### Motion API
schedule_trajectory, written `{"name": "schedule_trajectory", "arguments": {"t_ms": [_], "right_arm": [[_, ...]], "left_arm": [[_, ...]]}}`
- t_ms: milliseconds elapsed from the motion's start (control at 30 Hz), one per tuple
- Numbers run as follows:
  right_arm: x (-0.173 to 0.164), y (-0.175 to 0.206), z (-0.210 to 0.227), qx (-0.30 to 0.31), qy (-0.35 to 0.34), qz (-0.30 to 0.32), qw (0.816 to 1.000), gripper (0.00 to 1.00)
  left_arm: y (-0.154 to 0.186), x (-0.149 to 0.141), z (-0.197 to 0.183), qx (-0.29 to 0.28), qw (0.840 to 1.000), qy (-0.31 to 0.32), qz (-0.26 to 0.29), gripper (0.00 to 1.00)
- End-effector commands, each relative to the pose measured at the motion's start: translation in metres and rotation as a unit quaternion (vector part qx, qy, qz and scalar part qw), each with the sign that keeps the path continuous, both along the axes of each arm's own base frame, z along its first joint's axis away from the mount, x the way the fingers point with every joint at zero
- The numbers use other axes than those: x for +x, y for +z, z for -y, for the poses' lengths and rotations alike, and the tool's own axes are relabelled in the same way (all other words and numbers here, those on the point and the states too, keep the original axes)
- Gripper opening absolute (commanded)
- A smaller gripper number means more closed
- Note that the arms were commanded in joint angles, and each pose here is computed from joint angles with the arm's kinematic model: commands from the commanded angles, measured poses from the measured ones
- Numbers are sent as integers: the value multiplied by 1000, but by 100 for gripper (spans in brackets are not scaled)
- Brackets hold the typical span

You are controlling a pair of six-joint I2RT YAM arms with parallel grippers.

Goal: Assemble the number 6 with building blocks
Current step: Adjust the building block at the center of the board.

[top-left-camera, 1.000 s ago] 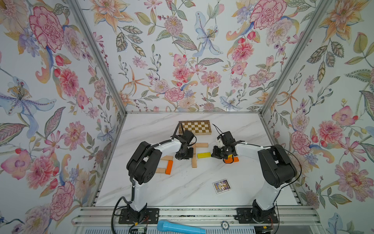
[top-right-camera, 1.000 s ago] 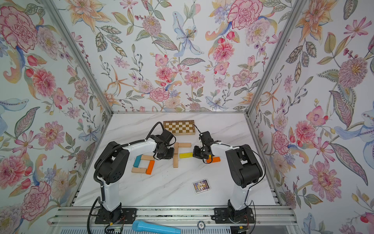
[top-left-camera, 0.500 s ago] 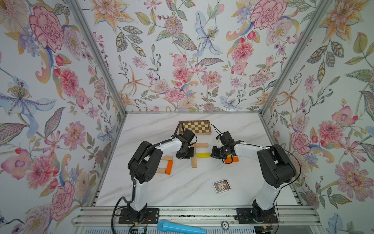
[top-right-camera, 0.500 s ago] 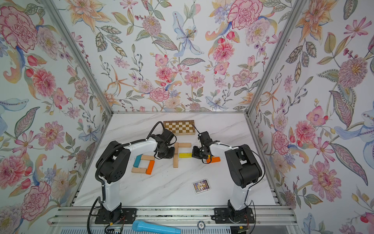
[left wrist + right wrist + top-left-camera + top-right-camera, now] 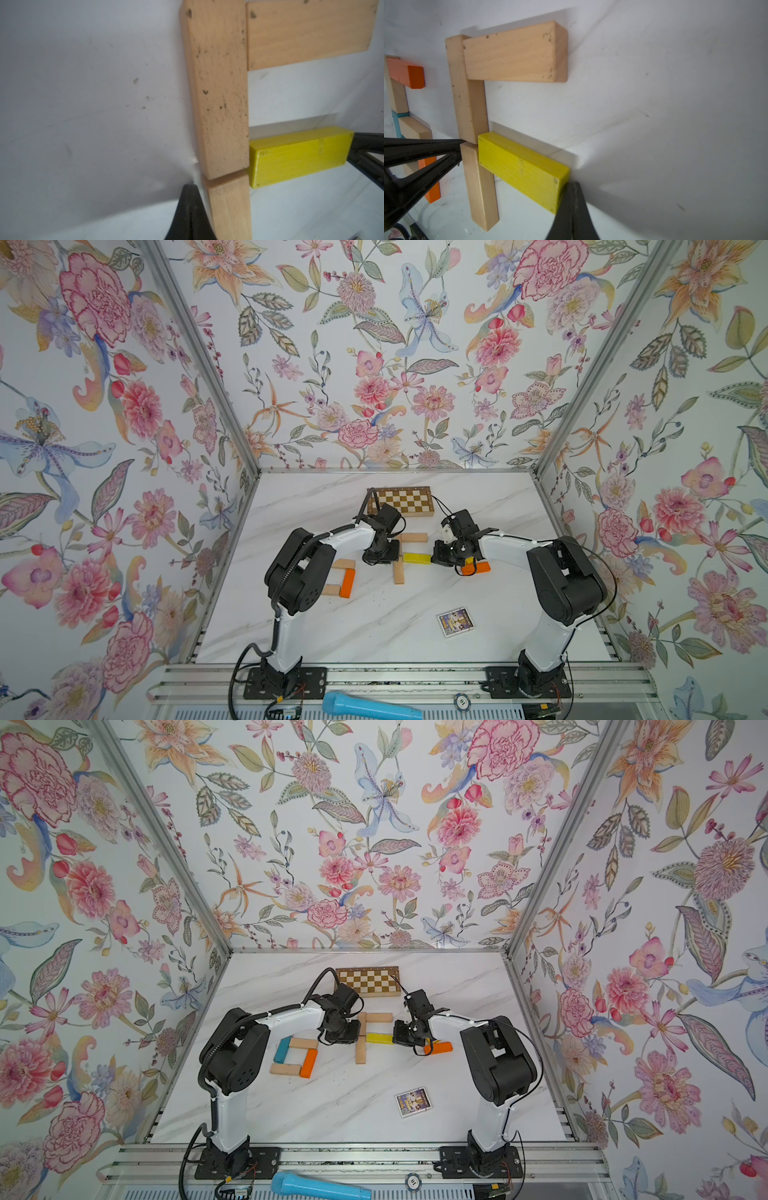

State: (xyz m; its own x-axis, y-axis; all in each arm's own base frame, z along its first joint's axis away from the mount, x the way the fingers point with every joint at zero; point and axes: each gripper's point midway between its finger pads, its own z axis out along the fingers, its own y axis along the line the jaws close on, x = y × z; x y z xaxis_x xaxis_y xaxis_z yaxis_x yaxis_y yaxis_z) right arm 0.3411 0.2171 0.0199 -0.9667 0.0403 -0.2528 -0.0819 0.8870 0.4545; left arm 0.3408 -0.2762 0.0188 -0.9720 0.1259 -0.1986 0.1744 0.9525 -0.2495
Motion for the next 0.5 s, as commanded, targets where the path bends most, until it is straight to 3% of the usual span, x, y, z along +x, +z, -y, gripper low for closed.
{"name": "schedule_trajectory", "arguments": {"t_ms": [0,467], "right_arm": [[2,-9,17,-33,-7,-10,999,0],[10,-8,5,-32,7,-9,999,3]], "left_arm": [[-10,-4,0,10,1000,-9,-15,5],[-10,-3,1,12,1000,-10,-15,4]]}}
